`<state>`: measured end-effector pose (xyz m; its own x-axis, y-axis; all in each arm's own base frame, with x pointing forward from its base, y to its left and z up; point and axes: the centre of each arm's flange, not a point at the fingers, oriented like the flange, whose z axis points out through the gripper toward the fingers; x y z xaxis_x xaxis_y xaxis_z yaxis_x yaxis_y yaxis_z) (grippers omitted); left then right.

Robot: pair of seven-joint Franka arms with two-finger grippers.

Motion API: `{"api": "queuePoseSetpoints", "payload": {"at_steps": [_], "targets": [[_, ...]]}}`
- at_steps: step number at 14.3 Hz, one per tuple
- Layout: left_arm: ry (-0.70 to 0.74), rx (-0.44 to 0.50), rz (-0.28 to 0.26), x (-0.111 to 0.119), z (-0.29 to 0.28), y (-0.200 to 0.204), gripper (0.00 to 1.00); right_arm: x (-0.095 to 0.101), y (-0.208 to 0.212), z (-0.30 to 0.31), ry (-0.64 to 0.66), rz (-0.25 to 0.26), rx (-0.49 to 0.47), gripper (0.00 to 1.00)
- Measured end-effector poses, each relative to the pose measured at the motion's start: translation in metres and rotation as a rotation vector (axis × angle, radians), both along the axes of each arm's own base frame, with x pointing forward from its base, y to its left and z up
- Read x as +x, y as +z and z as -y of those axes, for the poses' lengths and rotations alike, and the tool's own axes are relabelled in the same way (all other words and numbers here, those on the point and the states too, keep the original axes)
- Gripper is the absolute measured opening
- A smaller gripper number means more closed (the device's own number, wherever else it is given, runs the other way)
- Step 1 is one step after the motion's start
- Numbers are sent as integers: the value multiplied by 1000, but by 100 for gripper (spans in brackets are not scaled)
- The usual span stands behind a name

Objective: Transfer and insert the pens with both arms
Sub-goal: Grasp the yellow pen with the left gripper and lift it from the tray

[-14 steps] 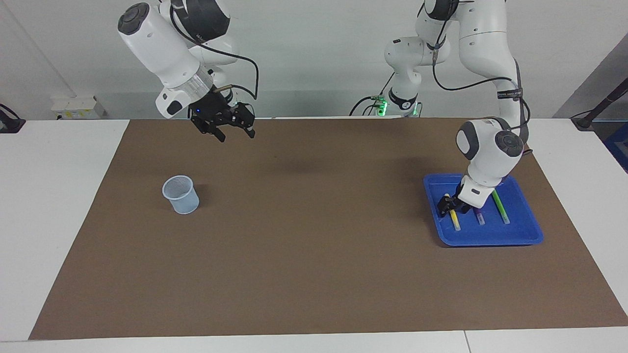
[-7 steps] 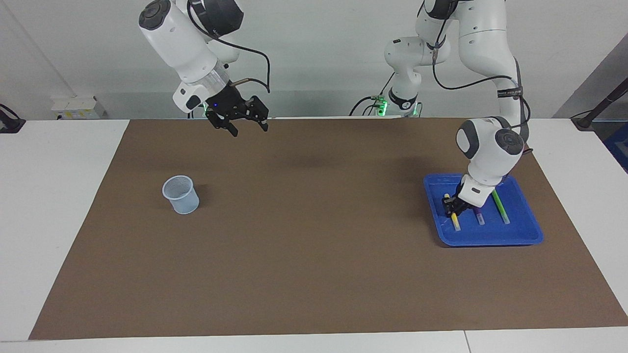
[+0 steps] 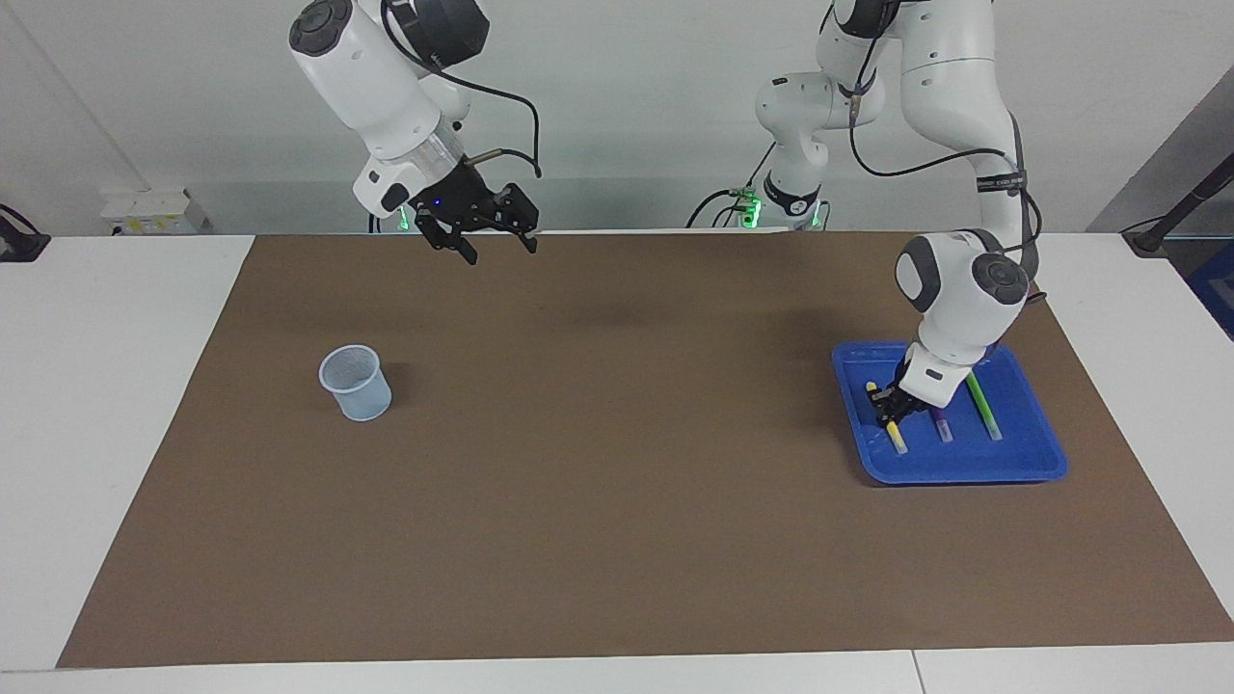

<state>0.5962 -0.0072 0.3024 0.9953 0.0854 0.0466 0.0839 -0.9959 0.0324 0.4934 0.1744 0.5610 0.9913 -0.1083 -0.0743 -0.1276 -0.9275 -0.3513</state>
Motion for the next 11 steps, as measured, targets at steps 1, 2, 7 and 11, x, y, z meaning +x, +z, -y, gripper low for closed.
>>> {"api": "queuePoseSetpoints", "payload": {"at_steps": [1, 2, 7, 11], "targets": [[0, 0, 0, 0, 0, 0, 17, 0, 0, 0, -2, 3, 1, 100], [0, 0, -2, 0, 0, 1, 17, 1, 1, 0, -5, 12, 2, 100], [7, 0, -31, 18, -6, 38, 17, 3, -2, 1, -20, 19, 3, 100], [35, -3, -30, 22, -5, 79, 17, 3, -4, 1, -24, 20, 3, 100]]}}
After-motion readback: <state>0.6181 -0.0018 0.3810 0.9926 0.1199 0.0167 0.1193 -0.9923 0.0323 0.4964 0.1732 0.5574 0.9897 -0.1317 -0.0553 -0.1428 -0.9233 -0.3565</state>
